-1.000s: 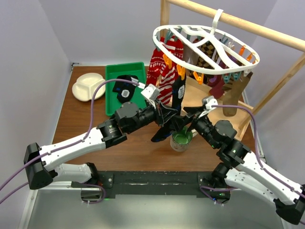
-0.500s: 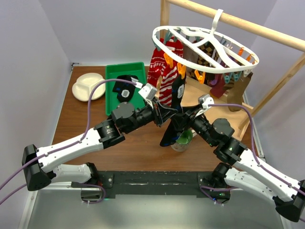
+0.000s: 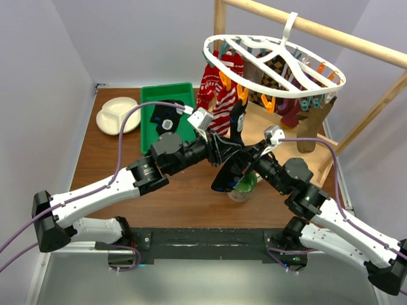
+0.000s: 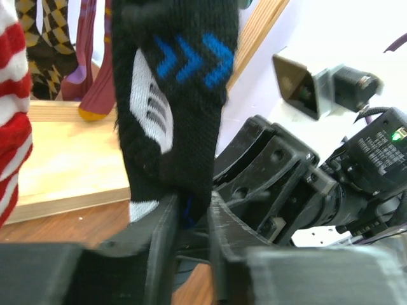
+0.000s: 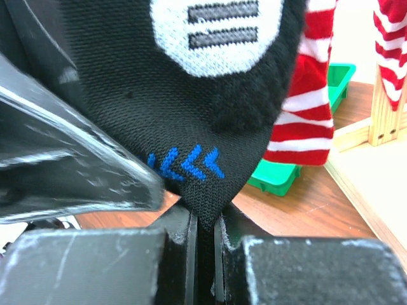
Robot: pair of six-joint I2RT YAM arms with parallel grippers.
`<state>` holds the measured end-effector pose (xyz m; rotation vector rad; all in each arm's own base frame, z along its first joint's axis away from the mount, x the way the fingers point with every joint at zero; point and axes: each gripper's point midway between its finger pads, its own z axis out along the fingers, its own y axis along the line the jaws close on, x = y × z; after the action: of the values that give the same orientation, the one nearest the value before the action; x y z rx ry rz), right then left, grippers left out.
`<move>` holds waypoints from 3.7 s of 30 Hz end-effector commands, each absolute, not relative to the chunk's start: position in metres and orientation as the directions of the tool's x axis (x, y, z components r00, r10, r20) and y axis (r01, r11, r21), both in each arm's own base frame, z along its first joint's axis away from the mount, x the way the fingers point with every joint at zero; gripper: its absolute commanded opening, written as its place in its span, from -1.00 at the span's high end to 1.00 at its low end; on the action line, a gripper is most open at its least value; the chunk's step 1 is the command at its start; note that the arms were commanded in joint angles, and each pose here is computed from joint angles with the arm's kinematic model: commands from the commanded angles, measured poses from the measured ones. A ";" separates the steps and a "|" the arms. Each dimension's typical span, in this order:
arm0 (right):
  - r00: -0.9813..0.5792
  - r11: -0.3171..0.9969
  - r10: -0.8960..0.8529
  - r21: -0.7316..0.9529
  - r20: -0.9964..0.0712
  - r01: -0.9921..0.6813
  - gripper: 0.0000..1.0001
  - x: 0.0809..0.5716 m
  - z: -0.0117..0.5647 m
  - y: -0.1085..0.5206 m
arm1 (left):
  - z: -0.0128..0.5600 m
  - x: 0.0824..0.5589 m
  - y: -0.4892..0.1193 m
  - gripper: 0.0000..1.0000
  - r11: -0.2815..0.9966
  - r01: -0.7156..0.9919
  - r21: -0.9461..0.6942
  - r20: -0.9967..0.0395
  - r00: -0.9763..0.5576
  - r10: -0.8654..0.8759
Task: Remove the socks clipped to the hanger
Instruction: Remove the sock from the hanger.
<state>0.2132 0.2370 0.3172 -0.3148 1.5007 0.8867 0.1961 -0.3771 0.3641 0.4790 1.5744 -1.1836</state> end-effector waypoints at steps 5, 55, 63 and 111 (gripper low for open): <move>-0.159 0.663 0.331 0.349 -0.930 -0.662 1.00 0.217 0.317 0.237 | 0.441 0.205 -0.372 0.06 0.438 0.816 -0.377 -0.907 -0.230 -0.353; -0.166 0.664 0.321 0.347 -0.932 -0.663 1.00 0.219 0.317 0.240 | 0.531 0.272 -0.362 0.49 0.706 0.668 -0.237 -0.915 0.091 -0.393; -0.162 0.668 0.321 0.345 -0.933 -0.659 1.00 0.215 0.315 0.234 | 0.535 0.269 -0.363 1.00 0.695 0.681 -0.230 -0.915 0.092 -0.393; -0.192 0.606 0.298 0.341 -0.935 -0.719 1.00 0.201 0.343 0.244 | 0.386 0.178 -0.338 -0.59 0.438 0.884 -0.164 -0.977 -0.085 -0.194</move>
<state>0.2081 0.2369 0.3071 -0.3523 1.5763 0.8805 0.1849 -0.3314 0.4087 0.6209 1.3651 -0.9949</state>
